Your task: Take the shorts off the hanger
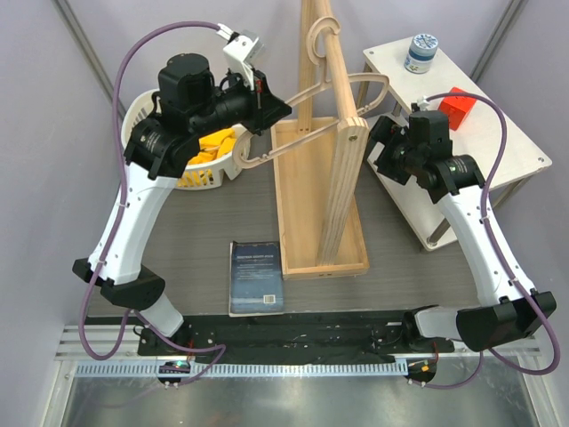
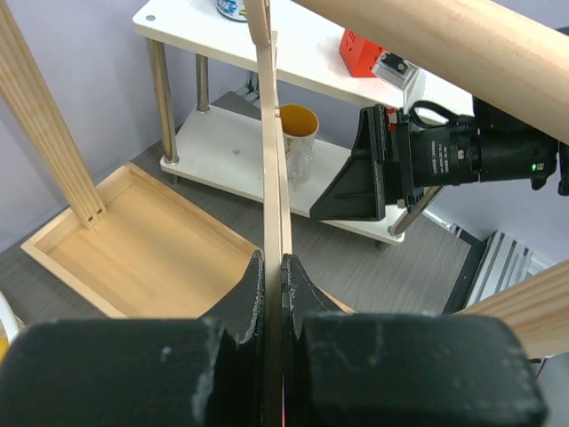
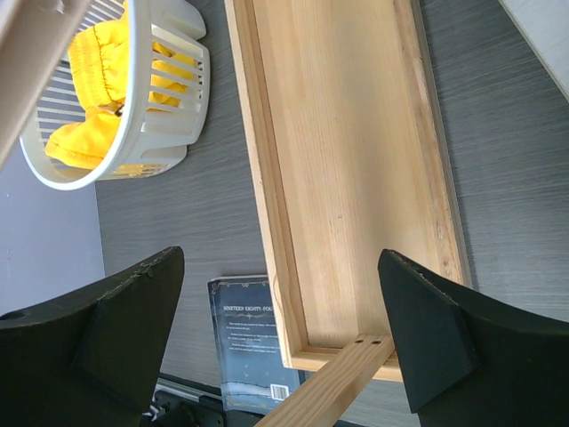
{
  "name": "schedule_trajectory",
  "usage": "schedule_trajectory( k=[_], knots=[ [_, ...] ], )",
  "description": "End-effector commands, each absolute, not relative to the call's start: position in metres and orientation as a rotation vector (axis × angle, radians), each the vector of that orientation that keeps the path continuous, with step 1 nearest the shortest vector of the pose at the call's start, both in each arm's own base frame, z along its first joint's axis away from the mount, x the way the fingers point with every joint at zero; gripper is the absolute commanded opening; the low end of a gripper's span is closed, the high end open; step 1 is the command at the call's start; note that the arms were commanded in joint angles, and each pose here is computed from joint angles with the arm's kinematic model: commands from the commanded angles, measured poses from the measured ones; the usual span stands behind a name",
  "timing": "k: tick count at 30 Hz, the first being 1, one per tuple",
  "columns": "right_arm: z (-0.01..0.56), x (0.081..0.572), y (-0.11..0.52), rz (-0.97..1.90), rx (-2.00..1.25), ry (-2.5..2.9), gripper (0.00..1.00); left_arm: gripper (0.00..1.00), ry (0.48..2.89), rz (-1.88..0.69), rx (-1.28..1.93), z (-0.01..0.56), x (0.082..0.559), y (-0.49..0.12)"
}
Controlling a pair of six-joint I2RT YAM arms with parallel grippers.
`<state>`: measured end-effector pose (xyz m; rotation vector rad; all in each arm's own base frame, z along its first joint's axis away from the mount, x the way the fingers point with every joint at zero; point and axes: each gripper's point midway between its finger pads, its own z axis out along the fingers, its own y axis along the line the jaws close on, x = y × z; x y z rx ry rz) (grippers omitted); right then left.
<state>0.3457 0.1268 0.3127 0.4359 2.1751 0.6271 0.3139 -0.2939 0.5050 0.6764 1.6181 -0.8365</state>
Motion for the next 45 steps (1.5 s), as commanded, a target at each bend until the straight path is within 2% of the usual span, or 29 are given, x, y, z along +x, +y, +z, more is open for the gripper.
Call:
schedule_trajectory(
  k=[1, 19, 20, 21, 23, 24, 27, 31, 32, 37, 39, 40, 42, 43, 45],
  knots=[
    [0.34, 0.351, 0.13, 0.669, 0.411, 2.102, 0.95, 0.0, 1.535, -0.838, 0.771, 0.519, 0.296, -0.295],
    [0.339, 0.349, 0.131, 0.669, 0.383, 2.118, 0.95, 0.0, 1.649, -0.687, 0.797, 0.477, 0.309, -0.282],
    [0.338, 0.348, 0.132, 0.67, 0.381, 2.12, 0.95, 0.04, 1.653, -0.676, 0.786, 0.478, 0.31, -0.279],
    [0.338, 0.348, 0.131, 0.664, 0.384, 2.12, 0.95, 0.17, 1.655, -0.664, 0.776, 0.478, 0.311, -0.277],
    [0.336, 0.348, 0.131, 0.667, 0.389, 2.125, 0.95, 0.34, 1.662, -0.634, 0.74, 0.481, 0.313, -0.27],
    [0.335, 0.347, 0.131, 0.668, 0.389, 2.127, 0.95, 0.49, 1.661, -0.627, 0.729, 0.482, 0.314, -0.269],
    [0.333, 0.346, 0.131, 0.669, 0.394, 2.131, 0.95, 0.68, 1.676, -0.59, 0.666, 0.486, 0.317, -0.259],
    [0.331, 0.345, 0.131, 0.669, 0.404, 2.136, 0.95, 0.76, 1.653, -0.56, 0.625, 0.499, 0.313, -0.248],
    [0.329, 0.345, 0.131, 0.669, 0.407, 2.139, 0.95, 0.9, 1.644, -0.549, 0.606, 0.504, 0.314, -0.244],
    [0.326, 0.346, 0.131, 0.667, 0.421, 2.145, 0.95, 0.95, 1.595, -0.512, 0.436, 0.53, 0.3, -0.212],
    [0.327, 0.349, 0.131, 0.665, 0.423, 2.146, 0.95, 0.96, 1.627, -0.406, 0.197, 0.518, 0.316, -0.181],
    [0.327, 0.35, 0.131, 0.663, 0.422, 2.144, 0.95, 0.96, 1.596, -0.437, 0.047, 0.529, 0.303, -0.161],
    [0.327, 0.352, 0.132, 0.662, 0.424, 2.148, 0.95, 0.96, 1.622, -0.362, -0.167, 0.504, 0.306, -0.131],
    [0.327, 0.353, 0.132, 0.667, 0.425, 2.149, 0.95, 0.96, 1.614, -0.416, -0.292, 0.501, 0.302, -0.125],
    [0.325, 0.356, 0.134, 0.674, 0.429, 2.156, 0.95, 0.98, 1.609, -0.422, -0.386, 0.486, 0.291, -0.111]
  ],
)
